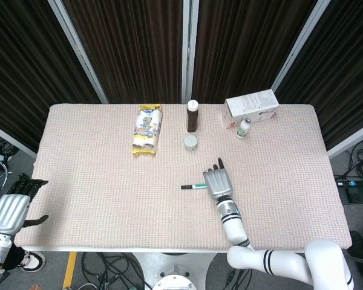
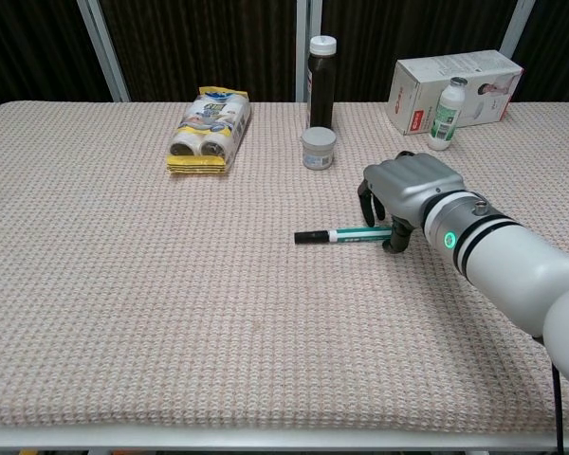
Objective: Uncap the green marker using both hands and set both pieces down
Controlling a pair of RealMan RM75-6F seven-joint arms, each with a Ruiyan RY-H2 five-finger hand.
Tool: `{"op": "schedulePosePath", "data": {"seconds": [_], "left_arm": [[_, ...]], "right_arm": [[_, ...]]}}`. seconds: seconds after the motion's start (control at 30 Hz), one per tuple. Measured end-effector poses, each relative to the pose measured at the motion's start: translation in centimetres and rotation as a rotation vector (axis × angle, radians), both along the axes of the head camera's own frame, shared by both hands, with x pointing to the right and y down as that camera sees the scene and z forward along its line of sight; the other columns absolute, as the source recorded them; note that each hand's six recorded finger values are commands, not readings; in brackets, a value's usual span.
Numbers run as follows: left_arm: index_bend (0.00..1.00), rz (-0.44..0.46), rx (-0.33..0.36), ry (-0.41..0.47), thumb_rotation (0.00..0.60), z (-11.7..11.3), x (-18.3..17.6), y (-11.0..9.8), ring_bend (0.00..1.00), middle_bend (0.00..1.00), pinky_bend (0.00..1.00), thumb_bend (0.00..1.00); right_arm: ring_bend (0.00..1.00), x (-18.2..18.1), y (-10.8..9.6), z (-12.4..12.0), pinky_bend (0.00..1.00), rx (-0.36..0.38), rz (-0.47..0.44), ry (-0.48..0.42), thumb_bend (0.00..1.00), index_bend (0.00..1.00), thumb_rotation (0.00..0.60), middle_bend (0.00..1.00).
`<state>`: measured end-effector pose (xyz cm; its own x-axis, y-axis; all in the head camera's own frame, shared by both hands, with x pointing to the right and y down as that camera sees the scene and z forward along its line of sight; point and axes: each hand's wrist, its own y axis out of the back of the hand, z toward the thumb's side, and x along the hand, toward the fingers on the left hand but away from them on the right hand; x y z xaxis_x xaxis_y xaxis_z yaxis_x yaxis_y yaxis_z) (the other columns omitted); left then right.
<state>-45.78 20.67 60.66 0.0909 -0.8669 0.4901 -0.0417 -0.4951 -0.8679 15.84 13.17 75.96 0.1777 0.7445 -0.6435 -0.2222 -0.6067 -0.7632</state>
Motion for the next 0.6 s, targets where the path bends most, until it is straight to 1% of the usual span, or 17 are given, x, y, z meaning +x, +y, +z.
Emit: {"op": "schedulePosePath", "data": {"seconds": [0.3,0.6], "left_arm": [[0.19,-0.003,-0.006,-0.002,0.6,0.19,-0.01,0.01,0.14,0.2,0.16,0.06],[0.19,-0.005,-0.014,-0.005,0.6,0.64,0.41,-0.3,0.14,0.2,0.16,0.06]], "right_arm": [[0.22,-0.28,0.27,0.37,0.0,-0.003,-0.007,0.008,0.22,0.48,0.6,0.44],[0.24,-0.26,0.16,0.36,0.0,0.016,-0.008,0.02,0.27,0.55,0.6,0.51]]}}
